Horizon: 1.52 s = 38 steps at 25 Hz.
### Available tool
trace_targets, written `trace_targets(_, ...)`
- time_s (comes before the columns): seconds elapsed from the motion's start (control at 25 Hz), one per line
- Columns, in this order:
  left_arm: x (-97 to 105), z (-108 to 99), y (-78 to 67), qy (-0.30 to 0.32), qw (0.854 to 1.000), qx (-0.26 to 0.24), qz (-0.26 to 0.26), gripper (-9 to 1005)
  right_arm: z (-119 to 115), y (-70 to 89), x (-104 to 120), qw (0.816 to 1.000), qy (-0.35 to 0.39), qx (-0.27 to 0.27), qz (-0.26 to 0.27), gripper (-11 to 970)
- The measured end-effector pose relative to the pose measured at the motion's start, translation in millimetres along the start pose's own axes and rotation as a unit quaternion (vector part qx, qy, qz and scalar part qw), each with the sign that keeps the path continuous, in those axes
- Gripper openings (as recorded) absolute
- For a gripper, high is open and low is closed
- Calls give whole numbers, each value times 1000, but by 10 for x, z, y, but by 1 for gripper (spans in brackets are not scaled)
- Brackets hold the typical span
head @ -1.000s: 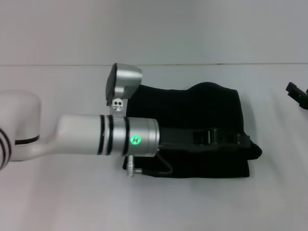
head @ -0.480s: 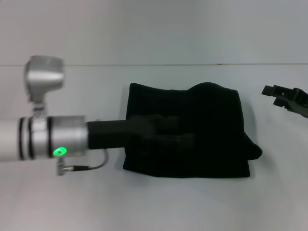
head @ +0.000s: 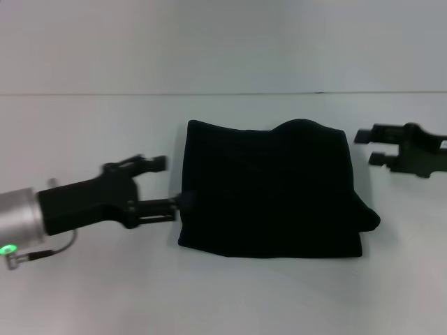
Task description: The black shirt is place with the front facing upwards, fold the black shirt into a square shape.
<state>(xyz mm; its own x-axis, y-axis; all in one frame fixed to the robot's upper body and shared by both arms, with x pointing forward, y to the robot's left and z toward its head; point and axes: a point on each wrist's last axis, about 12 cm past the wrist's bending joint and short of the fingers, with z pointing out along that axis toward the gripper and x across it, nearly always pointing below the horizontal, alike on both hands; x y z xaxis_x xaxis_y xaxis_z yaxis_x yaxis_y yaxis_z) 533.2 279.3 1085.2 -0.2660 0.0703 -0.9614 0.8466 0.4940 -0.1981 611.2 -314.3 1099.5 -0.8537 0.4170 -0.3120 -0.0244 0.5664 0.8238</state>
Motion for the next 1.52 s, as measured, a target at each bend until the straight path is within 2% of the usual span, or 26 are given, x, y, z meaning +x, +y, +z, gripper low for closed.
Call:
trace_targets(0.08,84,-155,55,-4,999,-40,-4,959,44,34,33,1000,23,3,-1,717)
trace_targets(0.2,167,-318,105,-11,997,-75,-24,951,103,110,71,998,55,-1,-5,717)
trace_targets(0.44,306,-414,135,-14,992,-108,-57,950,201,229,108,995,96,-2,-21,717)
trace_targets(0.68,366,-425,130,1,992,-112,-62,948,242,199,119,995,94,16,-26,717)
trace_targets(1.04,375,-443,125,2,992,-112,-63,946,20,19,93,998,65,20,2,716)
trace_targets(1.52,380,-436,129,3,992,-114,-62,944,92,11,182,997,76,18,3,717)
